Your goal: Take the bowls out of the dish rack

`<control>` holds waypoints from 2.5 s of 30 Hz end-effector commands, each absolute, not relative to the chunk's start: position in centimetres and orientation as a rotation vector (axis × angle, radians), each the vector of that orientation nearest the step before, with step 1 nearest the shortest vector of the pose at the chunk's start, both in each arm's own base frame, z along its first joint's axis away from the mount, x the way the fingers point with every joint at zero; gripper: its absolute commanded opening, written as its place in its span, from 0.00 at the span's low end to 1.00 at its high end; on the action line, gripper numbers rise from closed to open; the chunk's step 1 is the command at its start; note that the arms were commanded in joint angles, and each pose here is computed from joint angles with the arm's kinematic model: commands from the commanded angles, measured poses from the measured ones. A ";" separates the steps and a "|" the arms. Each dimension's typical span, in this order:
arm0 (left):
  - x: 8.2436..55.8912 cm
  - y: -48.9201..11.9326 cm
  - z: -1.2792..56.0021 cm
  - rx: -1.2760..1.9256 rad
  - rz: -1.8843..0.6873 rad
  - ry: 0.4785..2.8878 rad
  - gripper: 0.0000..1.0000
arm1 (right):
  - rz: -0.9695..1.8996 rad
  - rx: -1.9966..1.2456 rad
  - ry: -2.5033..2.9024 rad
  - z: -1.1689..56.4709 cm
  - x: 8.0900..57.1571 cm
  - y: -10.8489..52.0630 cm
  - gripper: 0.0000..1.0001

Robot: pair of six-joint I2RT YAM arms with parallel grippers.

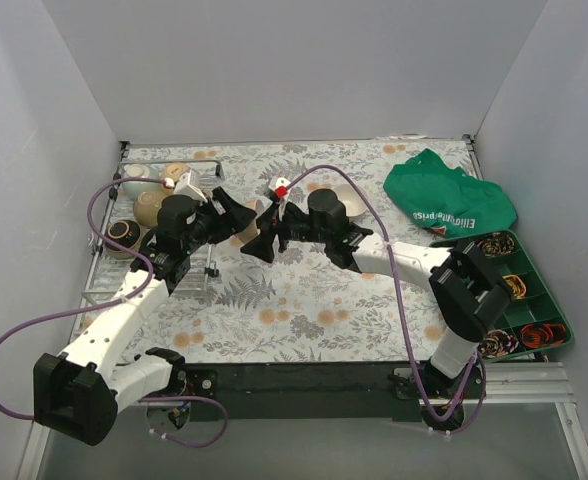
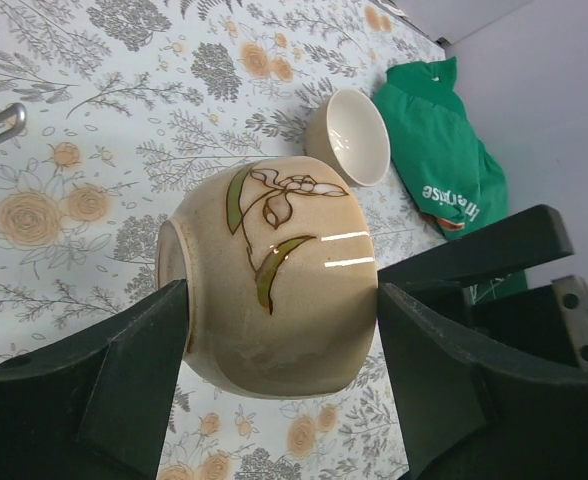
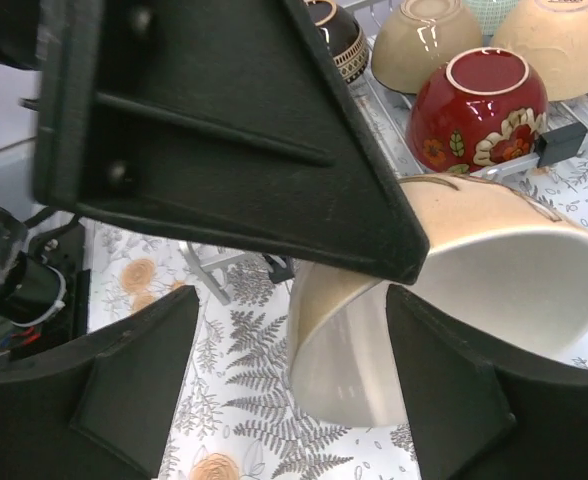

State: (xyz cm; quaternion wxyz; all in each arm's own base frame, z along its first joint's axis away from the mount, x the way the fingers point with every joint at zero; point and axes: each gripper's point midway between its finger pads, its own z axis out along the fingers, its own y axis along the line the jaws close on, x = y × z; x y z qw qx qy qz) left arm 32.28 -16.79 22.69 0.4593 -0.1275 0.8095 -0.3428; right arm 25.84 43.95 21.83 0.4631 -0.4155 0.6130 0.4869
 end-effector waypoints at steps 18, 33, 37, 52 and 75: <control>32.2 -15.7 28.9 -0.238 -0.845 1.782 0.61 | 0.963 -1.107 1.469 24.0 26.9 42.4 0.01; 30.9 -3.9 29.5 -0.382 -0.166 1.638 0.98 | 0.036 -1.147 1.900 19.9 38.4 27.3 0.01; 31.2 -3.6 28.3 -0.381 -0.123 1.671 0.98 | -0.090 -1.106 1.993 19.4 41.8 24.3 0.01; 31.7 -3.8 27.1 -0.368 -0.113 1.716 0.98 | -0.257 -1.198 2.166 12.8 46.1 22.0 0.07; 31.9 -3.8 26.8 -0.356 -0.128 1.735 0.98 | -0.098 -1.146 2.191 15.1 44.2 23.1 0.54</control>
